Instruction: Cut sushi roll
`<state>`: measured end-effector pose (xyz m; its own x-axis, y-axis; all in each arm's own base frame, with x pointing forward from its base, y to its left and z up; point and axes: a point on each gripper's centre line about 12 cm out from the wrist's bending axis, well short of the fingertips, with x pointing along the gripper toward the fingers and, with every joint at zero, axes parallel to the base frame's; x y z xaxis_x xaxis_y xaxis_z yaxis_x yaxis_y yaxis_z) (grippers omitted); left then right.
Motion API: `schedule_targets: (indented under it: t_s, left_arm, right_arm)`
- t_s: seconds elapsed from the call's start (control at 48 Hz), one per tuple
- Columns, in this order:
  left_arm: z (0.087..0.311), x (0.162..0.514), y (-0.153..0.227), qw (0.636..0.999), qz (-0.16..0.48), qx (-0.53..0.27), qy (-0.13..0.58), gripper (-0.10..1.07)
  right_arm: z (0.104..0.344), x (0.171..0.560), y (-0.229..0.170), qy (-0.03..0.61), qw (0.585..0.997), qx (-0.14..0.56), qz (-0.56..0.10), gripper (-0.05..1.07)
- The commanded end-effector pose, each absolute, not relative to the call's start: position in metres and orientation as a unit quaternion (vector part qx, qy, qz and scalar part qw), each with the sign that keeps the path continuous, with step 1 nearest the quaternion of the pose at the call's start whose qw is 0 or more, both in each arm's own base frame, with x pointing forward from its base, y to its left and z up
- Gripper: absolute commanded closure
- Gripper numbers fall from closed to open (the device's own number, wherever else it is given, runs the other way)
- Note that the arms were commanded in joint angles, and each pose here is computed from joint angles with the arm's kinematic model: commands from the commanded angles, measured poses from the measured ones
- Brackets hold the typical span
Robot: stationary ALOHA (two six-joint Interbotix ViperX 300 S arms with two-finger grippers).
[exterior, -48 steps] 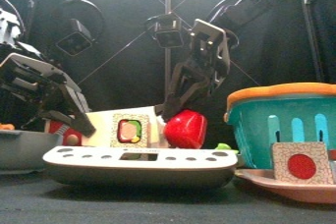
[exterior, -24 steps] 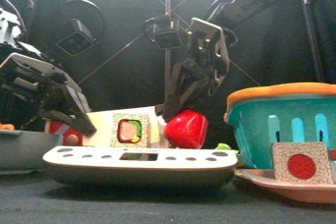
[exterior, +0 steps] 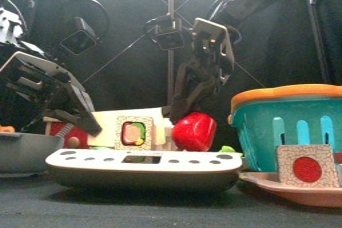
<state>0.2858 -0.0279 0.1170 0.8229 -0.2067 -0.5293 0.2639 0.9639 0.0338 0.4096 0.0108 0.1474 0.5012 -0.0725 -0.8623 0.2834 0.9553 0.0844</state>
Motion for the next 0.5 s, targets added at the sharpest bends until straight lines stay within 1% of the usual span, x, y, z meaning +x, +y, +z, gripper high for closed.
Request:
schedule_targets:
  t_s: [0.0, 0.104, 0.271, 0.479]
  left_arm:
    - [0.124, 0.289, -0.035, 0.955, -0.137, 0.062, 0.256, 0.62]
    - [0.124, 0.289, -0.035, 0.955, -0.137, 0.061, 0.256, 0.62]
    - [0.125, 0.290, -0.035, 0.955, -0.137, 0.061, 0.255, 0.62]
    - [0.129, 0.293, -0.035, 0.957, -0.137, 0.063, 0.248, 0.62]
  right_arm:
    - [0.152, 0.404, 0.006, 0.498, 0.854, 0.102, -0.114, 0.60]
    - [0.158, 0.403, 0.006, 0.492, 0.857, 0.103, -0.112, 0.60]
    - [0.158, 0.398, 0.006, 0.498, 0.853, 0.104, -0.115, 0.60]
    - [0.169, 0.397, 0.010, 0.490, 0.859, 0.100, -0.110, 0.60]
